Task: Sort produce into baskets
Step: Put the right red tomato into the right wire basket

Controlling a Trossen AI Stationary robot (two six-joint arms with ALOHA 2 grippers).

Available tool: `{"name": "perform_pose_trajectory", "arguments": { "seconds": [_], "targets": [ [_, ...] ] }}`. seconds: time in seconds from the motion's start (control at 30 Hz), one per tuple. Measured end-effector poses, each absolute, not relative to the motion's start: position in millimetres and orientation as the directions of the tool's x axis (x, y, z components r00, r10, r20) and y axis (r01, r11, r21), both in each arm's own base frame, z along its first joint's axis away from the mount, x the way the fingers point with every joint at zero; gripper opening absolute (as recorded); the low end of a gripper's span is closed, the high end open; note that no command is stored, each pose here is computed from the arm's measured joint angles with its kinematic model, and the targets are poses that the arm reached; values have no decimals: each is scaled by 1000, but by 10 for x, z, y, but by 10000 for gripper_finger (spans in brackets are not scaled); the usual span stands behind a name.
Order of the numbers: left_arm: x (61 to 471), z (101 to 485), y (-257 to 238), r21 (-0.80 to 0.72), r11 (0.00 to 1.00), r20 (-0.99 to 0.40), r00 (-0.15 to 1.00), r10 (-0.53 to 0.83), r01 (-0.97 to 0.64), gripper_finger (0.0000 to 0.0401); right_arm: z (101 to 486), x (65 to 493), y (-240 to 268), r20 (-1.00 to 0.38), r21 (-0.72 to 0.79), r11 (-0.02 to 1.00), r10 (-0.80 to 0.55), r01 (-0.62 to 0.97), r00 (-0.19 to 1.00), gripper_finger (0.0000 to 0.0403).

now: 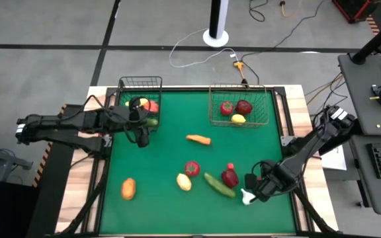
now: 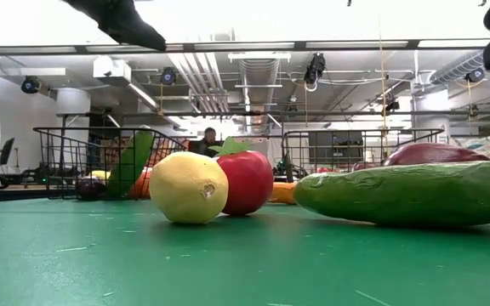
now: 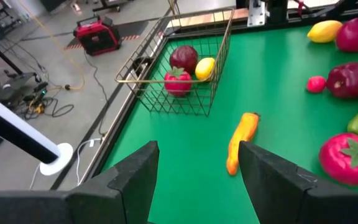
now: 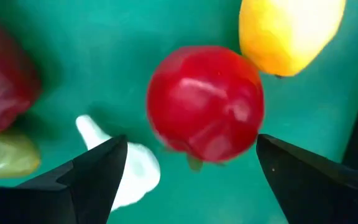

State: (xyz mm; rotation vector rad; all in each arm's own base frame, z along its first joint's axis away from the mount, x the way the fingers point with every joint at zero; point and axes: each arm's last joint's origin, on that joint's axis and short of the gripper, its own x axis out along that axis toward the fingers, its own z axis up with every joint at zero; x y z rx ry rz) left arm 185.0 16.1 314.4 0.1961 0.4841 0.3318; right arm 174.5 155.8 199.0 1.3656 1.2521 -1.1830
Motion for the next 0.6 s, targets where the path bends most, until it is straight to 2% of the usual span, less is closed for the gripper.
{"name": "perform_pose_trajectory", "arguments": {
  "seconds": [0.27, 0.6],
  "targets": [
    [1882, 3139, 163, 273, 926, -418, 835, 357, -259, 206, 1755, 1697, 1515, -994, -2, -92, 109, 996, 8, 350],
    [1981, 3054, 167, 285, 927, -460, 813, 356, -245, 206, 1667, 1713, 1502, -999, 27, -93, 34, 995, 31, 332]
  ]
}}
